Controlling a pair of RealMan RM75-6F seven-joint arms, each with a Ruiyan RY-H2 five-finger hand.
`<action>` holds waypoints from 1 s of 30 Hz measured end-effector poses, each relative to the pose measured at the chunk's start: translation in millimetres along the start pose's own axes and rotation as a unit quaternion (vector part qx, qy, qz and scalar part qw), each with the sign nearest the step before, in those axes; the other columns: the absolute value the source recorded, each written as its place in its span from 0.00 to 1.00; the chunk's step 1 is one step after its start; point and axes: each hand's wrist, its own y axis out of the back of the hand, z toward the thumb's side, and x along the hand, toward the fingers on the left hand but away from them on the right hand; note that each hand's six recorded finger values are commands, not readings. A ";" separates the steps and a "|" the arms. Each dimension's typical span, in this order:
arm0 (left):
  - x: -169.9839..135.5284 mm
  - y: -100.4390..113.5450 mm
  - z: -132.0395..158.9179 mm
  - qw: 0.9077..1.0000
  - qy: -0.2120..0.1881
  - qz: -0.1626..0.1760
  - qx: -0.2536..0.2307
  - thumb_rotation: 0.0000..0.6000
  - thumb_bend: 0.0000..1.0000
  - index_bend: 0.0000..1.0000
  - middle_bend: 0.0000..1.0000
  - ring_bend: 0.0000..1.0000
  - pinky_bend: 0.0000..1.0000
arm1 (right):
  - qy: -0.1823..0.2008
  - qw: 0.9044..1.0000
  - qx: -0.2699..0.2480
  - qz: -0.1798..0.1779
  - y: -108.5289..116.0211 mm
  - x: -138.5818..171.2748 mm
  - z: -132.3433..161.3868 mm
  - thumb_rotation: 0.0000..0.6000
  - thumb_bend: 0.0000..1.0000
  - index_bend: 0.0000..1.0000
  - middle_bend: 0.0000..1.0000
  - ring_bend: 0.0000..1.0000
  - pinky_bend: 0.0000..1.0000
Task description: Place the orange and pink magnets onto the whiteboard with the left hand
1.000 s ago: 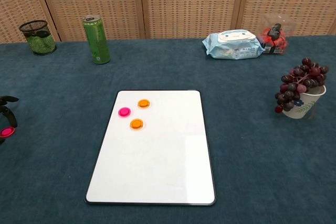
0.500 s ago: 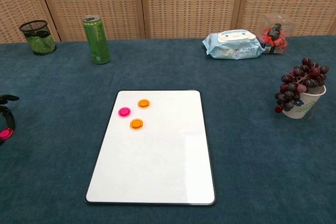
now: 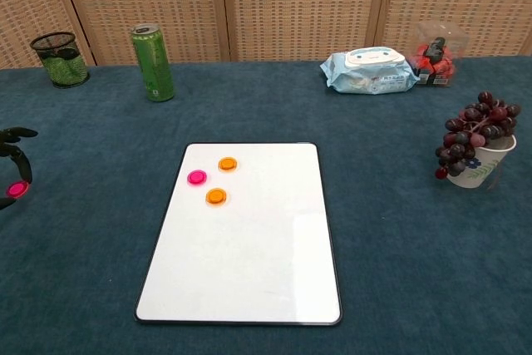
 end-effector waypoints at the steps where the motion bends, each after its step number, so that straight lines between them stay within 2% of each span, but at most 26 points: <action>1: 2.5 3.5 5.2 1.000 -0.006 0.003 0.002 1.00 0.37 0.74 0.00 0.00 0.00 | 0.000 1.000 0.000 0.000 0.0 0.0 0.0 1.00 0.00 0.00 0.00 0.00 0.00; 6: 18.7 19.7 39.6 0.999 -0.043 0.012 0.010 1.00 0.37 0.74 0.00 0.00 0.00 | 0.000 1.000 -0.001 0.000 0.1 0.0 0.0 1.00 0.00 0.00 0.00 0.00 0.00; 11: 41.9 35.9 94.6 0.995 -0.093 0.015 0.025 1.00 0.37 0.74 0.00 0.00 0.00 | -0.001 1.000 -0.001 0.000 0.0 -0.2 -0.2 1.00 0.00 0.00 0.00 0.00 0.00; 16: 59.6 41.0 149.0 0.991 -0.131 0.008 0.031 1.00 0.36 0.74 0.00 0.00 0.00 | -0.002 1.000 -0.002 0.001 0.0 -0.5 -0.8 1.00 0.00 0.00 0.00 0.00 0.00; 21: 72.8 34.5 192.2 0.988 -0.151 -0.007 0.033 1.00 0.36 0.74 0.00 0.00 0.00 | -0.001 1.000 -0.004 0.002 0.1 -0.6 -1.1 1.00 0.00 0.00 0.00 0.00 0.00; 25: 80.4 16.4 223.6 0.986 -0.162 -0.032 0.030 1.00 0.36 0.74 0.00 0.00 0.00 | 0.001 1.000 -0.002 0.003 0.0 -0.7 -1.1 1.00 0.00 0.00 0.00 0.00 0.00; 30: 88.5 -3.8 247.8 0.984 -0.165 -0.054 0.031 1.00 0.36 0.74 0.00 0.00 0.00 | 0.001 1.000 -0.002 0.003 0.0 -0.7 -1.4 1.00 0.00 0.00 0.00 0.00 0.00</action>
